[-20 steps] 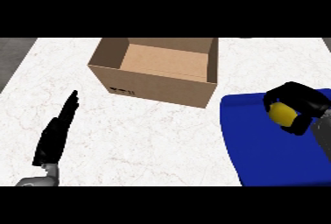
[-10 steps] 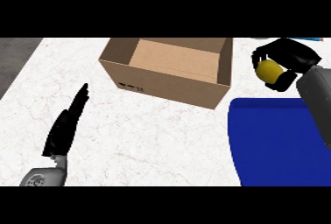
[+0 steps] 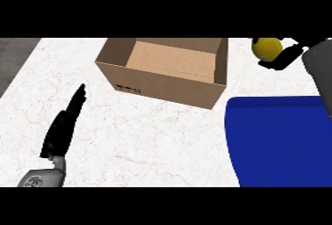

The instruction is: Pick the lemon from the tray and place it in the cardboard box

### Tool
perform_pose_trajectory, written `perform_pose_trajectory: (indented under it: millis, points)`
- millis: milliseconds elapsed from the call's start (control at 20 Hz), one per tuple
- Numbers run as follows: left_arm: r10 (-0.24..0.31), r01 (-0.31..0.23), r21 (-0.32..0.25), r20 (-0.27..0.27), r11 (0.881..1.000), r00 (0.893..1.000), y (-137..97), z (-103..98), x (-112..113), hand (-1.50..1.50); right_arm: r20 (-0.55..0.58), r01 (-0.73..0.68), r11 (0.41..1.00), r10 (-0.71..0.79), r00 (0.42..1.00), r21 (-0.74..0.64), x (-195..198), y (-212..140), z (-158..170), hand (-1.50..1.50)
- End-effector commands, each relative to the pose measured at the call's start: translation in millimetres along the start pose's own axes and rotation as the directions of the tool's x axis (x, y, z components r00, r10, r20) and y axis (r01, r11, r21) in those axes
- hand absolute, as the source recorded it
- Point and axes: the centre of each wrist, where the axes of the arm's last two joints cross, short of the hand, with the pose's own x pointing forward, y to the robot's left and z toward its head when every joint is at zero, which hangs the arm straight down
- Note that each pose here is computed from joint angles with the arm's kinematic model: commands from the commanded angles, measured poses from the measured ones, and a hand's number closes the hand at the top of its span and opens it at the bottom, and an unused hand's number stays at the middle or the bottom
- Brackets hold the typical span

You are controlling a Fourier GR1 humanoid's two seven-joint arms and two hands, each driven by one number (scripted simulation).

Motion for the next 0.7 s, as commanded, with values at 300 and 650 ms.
perform_pose_trajectory:
  millis: [300, 650]
  points:
    - [-0.005, 0.005, 0.0, -0.025, 1.0, 1.0, 1.4, 13.3, -11.6, 0.0, 0.29, 0.311, 0.95, -0.288, 0.913, -0.033, 32.3, -36.9, -46.5, 1.5]
    - [0.001, 0.0, 0.036, -0.035, 0.999, 0.999, 27.5, 12.1, -17.0, 0.0, 0.311, 0.312, 0.95, -0.3, 0.902, 0.011, 80.5, -39.8, -98.0, 1.5]
